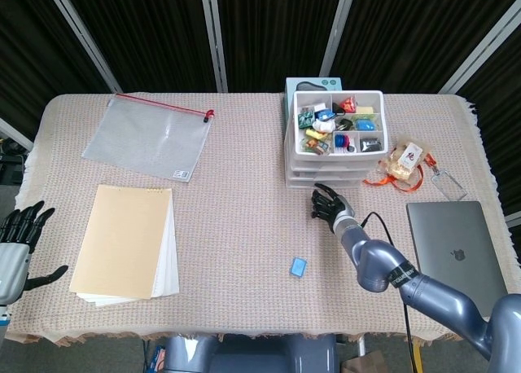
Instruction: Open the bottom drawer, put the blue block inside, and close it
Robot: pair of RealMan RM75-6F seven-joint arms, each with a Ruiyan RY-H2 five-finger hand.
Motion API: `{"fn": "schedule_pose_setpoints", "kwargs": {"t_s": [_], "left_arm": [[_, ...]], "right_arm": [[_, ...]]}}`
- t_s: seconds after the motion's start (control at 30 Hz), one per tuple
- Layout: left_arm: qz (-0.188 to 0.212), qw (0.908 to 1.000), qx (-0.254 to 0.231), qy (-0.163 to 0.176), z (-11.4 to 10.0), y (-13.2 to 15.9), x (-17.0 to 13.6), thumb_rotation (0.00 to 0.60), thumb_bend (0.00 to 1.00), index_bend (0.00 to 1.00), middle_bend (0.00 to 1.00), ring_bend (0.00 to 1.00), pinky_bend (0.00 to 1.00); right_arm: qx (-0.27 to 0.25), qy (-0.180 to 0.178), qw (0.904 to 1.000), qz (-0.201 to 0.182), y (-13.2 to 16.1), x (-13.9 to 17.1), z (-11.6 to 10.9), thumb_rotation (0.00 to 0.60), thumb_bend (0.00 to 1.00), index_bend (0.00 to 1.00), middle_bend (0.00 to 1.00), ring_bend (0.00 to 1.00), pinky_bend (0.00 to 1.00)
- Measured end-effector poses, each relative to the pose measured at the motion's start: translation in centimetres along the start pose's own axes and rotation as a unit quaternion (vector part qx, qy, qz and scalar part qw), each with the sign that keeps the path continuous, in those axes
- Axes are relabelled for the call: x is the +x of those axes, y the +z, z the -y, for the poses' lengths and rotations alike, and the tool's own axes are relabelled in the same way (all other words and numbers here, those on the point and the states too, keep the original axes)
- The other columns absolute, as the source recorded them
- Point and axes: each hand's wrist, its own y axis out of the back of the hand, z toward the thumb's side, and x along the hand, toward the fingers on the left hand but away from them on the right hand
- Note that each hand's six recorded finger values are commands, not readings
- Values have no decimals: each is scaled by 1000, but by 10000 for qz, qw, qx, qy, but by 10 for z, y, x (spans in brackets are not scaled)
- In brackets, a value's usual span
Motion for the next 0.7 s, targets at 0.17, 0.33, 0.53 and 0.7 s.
{"fn": "schedule_pose_setpoints", "kwargs": {"t_s": [0.17, 0.33, 0.53, 0.7], "left_arm": [[-14, 10000, 2, -10, 0, 0, -1, 600, 171, 78, 0, 0, 0], [-2, 10000, 11, -21, 1, 1, -1, 600, 170, 78, 0, 0, 0], [15, 10000, 8, -10, 1, 1, -1, 600, 169, 79, 0, 0, 0], [20, 10000, 1, -10, 1, 2, -1, 600, 169, 79, 0, 0, 0]], "right_arm": [[-287, 43, 9995, 144, -2, -2, 0, 600, 498, 262, 785, 819, 754], [-345, 41, 9991, 252, -3, -3, -1, 600, 499, 287, 785, 818, 753], [-364, 9, 9986, 377, -6, -1, 0, 600, 499, 319, 785, 818, 754], [-345, 17, 9984, 453, -8, 1, 1, 600, 499, 327, 785, 818, 754]]}}
